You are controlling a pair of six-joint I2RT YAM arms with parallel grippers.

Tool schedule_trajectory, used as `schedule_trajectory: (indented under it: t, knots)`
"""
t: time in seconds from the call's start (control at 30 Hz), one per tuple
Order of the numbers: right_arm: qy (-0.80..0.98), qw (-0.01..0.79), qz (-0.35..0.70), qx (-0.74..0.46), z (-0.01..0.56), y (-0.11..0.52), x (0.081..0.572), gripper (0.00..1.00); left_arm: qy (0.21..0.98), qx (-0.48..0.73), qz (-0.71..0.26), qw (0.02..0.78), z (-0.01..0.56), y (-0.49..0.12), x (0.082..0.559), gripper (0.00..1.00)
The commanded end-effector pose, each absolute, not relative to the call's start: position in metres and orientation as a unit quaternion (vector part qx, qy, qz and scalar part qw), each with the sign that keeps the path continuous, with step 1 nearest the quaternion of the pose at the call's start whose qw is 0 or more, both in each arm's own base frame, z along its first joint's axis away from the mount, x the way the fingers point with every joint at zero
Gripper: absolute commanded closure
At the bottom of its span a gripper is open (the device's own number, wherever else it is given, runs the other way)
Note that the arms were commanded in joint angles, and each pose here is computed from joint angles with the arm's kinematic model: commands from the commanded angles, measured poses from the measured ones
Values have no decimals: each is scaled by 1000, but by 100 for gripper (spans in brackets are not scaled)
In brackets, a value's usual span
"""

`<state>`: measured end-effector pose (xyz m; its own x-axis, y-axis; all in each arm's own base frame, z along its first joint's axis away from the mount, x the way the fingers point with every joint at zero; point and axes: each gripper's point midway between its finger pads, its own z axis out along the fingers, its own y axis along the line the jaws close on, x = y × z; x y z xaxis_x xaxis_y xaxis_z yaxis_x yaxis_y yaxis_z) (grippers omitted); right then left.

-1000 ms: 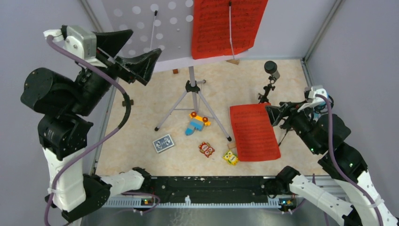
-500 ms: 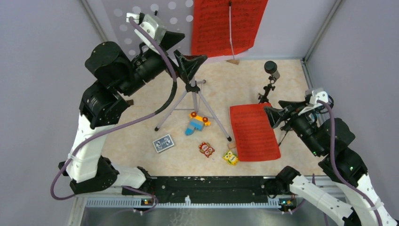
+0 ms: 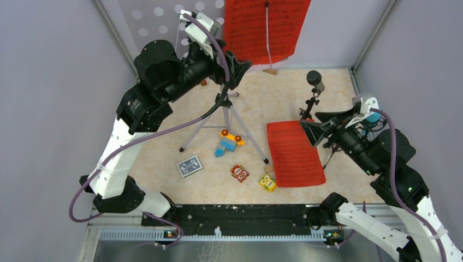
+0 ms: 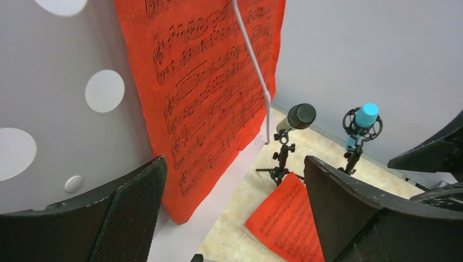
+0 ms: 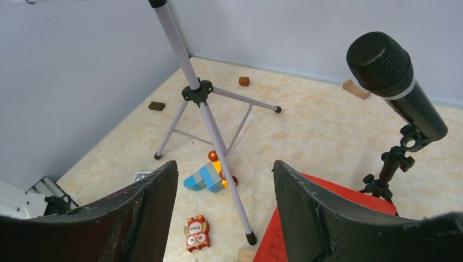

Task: Pack up the instrument practice props

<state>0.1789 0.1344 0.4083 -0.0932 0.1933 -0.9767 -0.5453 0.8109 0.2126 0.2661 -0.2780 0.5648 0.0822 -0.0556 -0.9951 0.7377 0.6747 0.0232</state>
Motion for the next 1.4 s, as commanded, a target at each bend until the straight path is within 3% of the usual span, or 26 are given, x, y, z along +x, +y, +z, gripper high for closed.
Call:
schedule_trajectory:
  t: [0.0, 0.2, 0.6, 1.37]
  knots:
    - [668, 662, 313, -135, 418, 143, 173, 36, 589, 243, -276, 719, 585, -263, 271, 1]
    - [667, 656, 324, -139, 410, 149, 173, 36, 541, 252, -247, 764, 602, -251, 267, 1]
    - [654, 656, 343, -153, 404, 153, 165, 35, 277, 305, -240, 879, 661, -229, 191, 2]
    - [655, 644, 366, -152, 400, 154, 154, 36, 244, 302, -203, 899, 722, -255, 224, 2]
